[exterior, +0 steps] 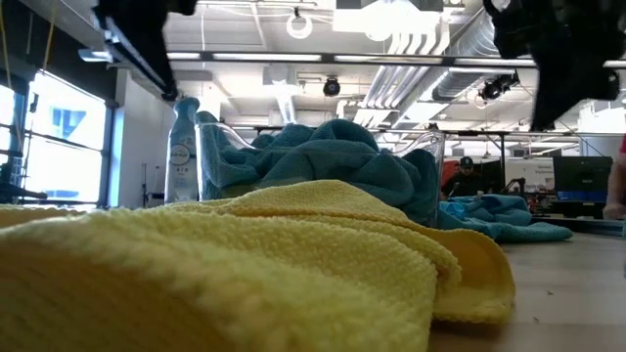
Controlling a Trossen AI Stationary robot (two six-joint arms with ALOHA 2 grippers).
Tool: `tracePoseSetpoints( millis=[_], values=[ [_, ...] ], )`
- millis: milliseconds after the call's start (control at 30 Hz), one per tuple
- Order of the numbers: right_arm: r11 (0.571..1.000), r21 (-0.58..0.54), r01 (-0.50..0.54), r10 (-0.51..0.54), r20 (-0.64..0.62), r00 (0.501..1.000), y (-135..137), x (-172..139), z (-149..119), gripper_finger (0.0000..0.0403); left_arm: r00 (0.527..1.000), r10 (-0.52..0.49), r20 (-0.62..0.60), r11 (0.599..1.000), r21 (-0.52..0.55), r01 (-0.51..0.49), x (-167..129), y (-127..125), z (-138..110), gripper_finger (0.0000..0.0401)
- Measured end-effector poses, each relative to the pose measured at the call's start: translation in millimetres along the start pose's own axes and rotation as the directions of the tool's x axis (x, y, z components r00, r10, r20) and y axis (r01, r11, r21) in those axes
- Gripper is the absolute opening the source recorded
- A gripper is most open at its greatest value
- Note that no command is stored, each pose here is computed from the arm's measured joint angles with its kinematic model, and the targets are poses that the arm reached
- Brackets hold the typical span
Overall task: Sort microfiber towel by color & place in baskets
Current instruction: Put the blue microfiber cloth into the bottom transparent bin
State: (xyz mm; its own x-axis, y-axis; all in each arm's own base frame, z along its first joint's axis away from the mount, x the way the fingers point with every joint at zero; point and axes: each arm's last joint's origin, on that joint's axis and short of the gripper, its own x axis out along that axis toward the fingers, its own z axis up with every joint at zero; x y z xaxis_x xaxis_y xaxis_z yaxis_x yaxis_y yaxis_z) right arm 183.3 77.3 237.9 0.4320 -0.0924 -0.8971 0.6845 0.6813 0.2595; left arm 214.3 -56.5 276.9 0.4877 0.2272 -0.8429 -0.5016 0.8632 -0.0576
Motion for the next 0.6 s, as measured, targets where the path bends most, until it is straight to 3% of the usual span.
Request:
tracePoseSetpoints(
  millis=[200,333,600],
  values=[
    [0.976,0.083,0.199,-0.179,-0.204,0.963,30,3,-22,0.0,0.999,-0.053,-0.011,0.998,-0.039,0.052,-2,4,-35,0.0091],
    [0.951,0.174,0.257,-0.207,-0.26,0.943,47,7,-36,0.0014,0.997,-0.068,-0.021,0.997,-0.042,0.067,-2,6,-47,0.0091],
    [0.849,0.385,0.361,-0.244,-0.322,0.915,62,20,-73,0.0114,0.994,-0.106,-0.012,0.994,0.03,0.106,-2,0,-53,0.0091]
  ],
)
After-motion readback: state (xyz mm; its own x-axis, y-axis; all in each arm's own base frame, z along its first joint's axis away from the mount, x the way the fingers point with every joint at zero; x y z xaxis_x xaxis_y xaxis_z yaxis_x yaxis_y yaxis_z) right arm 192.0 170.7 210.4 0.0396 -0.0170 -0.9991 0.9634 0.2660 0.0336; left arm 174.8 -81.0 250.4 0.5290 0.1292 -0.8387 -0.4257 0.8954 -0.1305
